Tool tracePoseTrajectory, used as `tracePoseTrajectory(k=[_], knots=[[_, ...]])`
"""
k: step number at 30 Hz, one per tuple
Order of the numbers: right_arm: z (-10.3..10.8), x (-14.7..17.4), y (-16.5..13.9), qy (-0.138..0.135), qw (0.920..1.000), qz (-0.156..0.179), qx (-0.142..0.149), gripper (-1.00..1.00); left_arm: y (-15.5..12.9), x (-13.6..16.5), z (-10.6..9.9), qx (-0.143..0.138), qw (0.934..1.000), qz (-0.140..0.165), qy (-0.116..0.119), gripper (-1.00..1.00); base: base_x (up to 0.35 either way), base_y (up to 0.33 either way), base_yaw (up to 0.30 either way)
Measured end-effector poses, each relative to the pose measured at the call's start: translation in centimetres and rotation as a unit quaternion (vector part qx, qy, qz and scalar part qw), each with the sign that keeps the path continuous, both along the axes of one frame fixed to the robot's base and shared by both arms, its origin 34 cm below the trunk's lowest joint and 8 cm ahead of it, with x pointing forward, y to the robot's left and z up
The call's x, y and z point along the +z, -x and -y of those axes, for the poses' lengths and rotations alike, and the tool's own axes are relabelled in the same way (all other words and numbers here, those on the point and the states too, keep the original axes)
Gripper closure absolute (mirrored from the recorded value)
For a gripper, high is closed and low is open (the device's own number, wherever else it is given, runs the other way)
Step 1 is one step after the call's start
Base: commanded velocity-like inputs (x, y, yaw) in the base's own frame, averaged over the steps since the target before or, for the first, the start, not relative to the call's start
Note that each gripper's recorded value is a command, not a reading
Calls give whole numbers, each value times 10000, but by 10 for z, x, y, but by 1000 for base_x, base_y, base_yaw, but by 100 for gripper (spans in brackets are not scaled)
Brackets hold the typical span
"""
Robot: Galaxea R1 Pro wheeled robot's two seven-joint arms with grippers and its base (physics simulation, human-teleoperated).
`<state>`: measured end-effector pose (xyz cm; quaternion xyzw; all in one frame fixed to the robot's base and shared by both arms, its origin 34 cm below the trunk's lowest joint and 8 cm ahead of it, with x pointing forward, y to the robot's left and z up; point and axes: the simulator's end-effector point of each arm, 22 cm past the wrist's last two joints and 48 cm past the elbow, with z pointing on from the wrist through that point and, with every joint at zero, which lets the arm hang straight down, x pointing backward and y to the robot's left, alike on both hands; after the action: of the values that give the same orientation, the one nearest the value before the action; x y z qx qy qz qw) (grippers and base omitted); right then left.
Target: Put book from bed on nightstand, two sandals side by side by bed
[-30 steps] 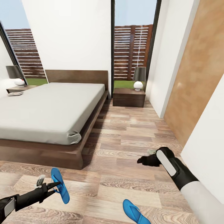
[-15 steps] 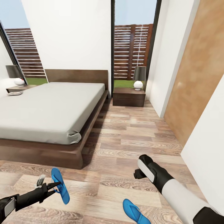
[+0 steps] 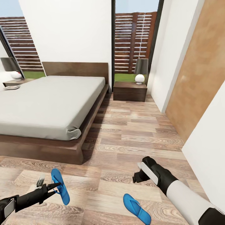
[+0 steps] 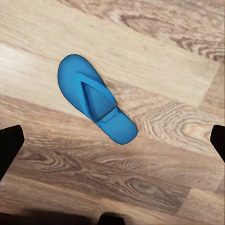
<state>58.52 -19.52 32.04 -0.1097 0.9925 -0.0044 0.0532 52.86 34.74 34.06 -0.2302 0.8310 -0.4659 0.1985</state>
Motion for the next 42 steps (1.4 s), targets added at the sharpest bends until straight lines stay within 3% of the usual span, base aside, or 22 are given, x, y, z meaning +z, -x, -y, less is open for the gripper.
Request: tracePoseTrajectory(k=[3, 10, 30, 36, 42], knots=[[0, -9, 6, -142, 9998, -125, 63, -100, 2, -6, 0, 1, 10000, -60, 1, 100, 0, 0, 0], [11, -32, 19, 57, 9990, -334, 281, -100, 7, -19, 0, 0, 9998, -197, -3, 100, 0, 0, 0], [25, -74, 27, 149, 9983, -480, 298, -100, 23, -56, -1, -3, 9983, -589, -13, 100, 0, 0, 0], [35, -87, 35, 351, 9959, -579, 605, -100, 28, -67, -1, -3, 9975, -709, -17, 100, 0, 0, 0], [30, -94, 38, 220, 9924, -611, 1043, -100, 34, -78, -2, -1, 9966, -829, -22, 100, 0, 0, 0]])
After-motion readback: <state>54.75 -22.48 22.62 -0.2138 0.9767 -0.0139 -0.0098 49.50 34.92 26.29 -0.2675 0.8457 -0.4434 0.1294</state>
